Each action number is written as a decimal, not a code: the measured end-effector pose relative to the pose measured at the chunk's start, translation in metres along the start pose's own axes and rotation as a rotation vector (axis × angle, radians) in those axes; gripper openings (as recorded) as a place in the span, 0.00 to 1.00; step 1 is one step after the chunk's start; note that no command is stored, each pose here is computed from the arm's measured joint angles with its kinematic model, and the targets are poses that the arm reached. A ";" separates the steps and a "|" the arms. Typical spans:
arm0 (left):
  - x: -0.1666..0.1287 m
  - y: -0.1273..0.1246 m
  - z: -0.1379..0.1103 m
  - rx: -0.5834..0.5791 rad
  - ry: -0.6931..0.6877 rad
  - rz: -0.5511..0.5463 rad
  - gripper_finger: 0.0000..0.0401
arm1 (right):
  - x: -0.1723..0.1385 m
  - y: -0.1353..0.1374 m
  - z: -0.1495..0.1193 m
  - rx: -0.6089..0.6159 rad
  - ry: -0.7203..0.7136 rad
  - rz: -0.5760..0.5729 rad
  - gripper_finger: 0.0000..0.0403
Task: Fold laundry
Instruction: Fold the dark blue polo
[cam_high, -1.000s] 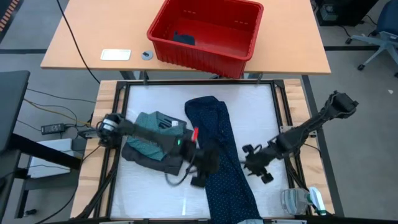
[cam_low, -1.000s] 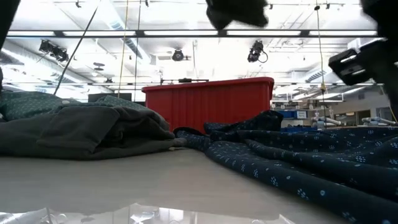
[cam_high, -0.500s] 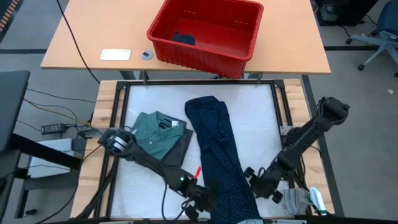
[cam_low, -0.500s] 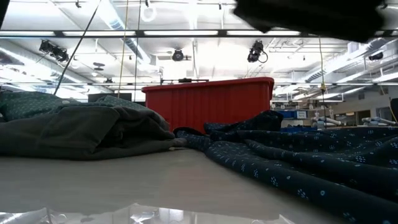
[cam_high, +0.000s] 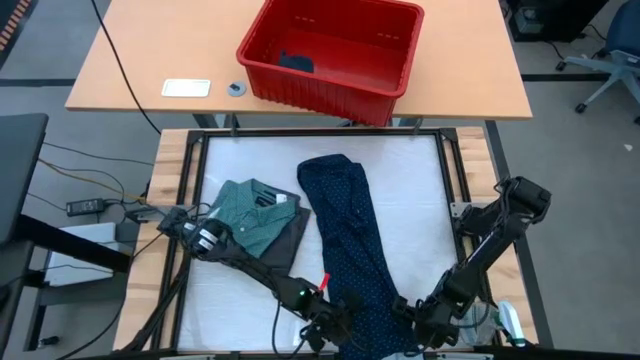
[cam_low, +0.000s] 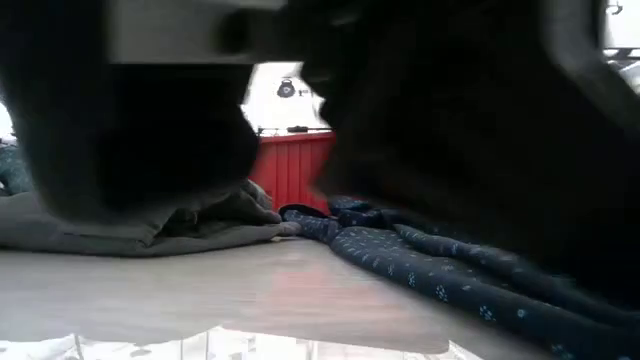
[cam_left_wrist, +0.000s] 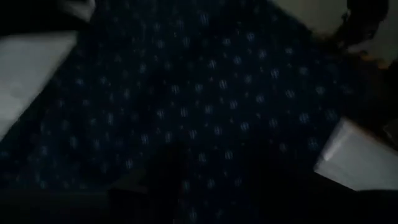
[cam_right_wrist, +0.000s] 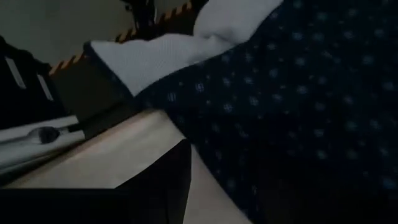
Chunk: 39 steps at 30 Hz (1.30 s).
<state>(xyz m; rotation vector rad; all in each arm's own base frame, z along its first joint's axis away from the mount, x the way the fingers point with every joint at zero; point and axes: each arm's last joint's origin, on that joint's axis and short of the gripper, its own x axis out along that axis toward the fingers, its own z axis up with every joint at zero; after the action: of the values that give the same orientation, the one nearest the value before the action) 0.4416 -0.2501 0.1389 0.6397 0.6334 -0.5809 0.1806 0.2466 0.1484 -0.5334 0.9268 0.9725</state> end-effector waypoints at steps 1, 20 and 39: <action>0.003 0.000 -0.001 -0.003 -0.013 0.002 0.47 | 0.003 0.000 -0.001 -0.006 0.012 0.001 0.43; 0.009 0.021 0.003 -0.300 0.011 -0.076 0.03 | 0.014 -0.017 -0.006 0.406 -0.002 -0.036 0.03; -0.062 0.089 0.057 -0.685 0.038 -0.239 0.00 | -0.101 -0.062 -0.002 0.695 -0.303 0.007 0.01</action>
<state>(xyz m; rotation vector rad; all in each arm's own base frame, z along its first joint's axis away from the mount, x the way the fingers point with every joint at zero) 0.4790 -0.2127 0.2499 -0.0701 0.8924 -0.5287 0.2097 0.1691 0.2327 0.2004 0.9188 0.6515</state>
